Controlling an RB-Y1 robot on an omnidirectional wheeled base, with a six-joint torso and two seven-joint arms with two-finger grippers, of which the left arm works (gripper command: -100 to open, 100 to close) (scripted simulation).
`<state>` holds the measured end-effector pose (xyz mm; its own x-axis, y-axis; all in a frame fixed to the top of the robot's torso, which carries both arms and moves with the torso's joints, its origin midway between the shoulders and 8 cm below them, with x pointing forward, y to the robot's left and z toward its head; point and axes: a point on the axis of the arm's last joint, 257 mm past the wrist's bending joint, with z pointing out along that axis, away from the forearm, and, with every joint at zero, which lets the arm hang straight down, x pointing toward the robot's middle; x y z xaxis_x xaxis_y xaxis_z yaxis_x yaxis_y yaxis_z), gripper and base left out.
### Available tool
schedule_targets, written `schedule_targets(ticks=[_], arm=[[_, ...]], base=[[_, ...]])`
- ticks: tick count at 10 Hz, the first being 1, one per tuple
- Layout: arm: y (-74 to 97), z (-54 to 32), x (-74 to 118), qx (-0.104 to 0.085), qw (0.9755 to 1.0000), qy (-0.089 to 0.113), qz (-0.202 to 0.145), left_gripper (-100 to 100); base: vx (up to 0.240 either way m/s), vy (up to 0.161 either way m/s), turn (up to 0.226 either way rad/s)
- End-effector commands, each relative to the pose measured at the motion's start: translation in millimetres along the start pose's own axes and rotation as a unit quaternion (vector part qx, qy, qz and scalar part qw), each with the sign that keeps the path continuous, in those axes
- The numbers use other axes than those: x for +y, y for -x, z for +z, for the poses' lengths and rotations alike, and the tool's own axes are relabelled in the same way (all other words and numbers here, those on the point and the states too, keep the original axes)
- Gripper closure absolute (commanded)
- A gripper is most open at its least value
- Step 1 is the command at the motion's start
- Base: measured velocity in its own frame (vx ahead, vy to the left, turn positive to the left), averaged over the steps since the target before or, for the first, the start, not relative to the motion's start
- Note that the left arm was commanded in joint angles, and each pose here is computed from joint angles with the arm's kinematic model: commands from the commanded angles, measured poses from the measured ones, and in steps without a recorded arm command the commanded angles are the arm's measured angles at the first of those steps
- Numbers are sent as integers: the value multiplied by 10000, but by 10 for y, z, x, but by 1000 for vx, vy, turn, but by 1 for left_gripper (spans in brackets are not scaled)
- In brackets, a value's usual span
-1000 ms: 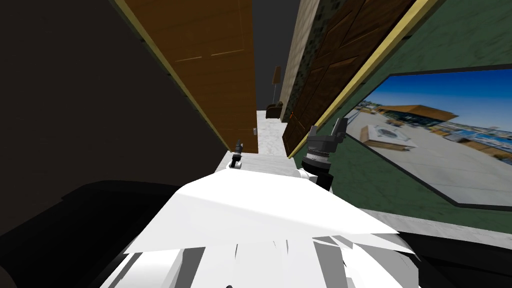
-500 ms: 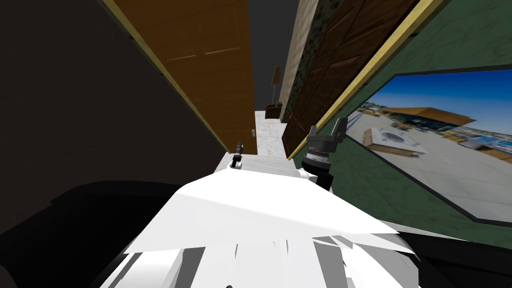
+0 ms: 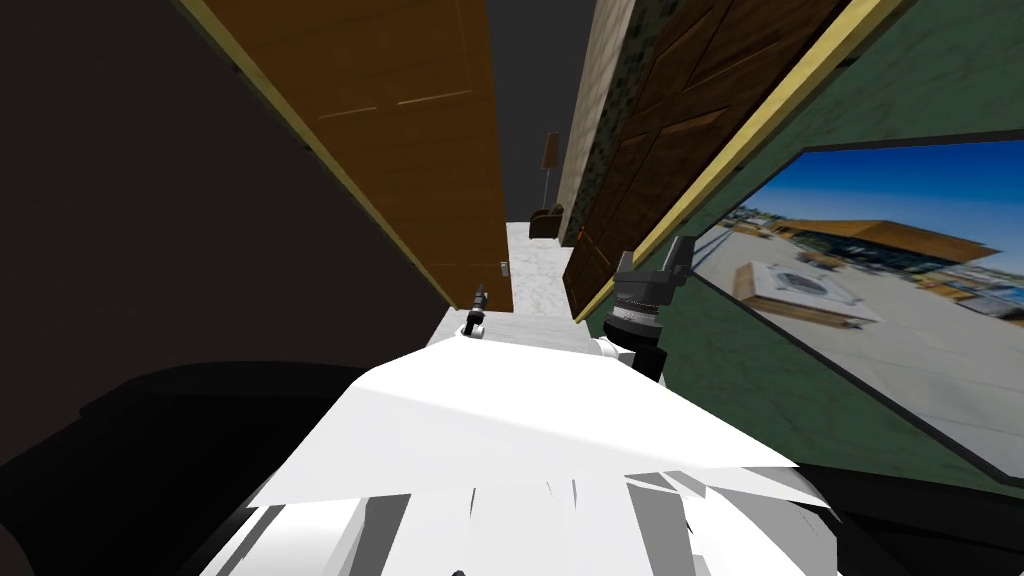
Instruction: Push the door open
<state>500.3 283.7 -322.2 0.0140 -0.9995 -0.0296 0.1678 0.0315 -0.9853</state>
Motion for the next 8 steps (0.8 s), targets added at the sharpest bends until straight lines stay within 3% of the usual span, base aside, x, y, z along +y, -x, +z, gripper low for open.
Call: schedule_targets(ticks=[1, 3, 8], arm=[[-16, -24, 115, -3, 9999, 135, -20, -100], [-33, -55, 290, -6, 9994, 345, -51, -100], [-66, -104, 487, -6, 9982, 595, -95, -100]], base=[[140, -37, -17], [180, -50, -20], [112, -23, -11]])
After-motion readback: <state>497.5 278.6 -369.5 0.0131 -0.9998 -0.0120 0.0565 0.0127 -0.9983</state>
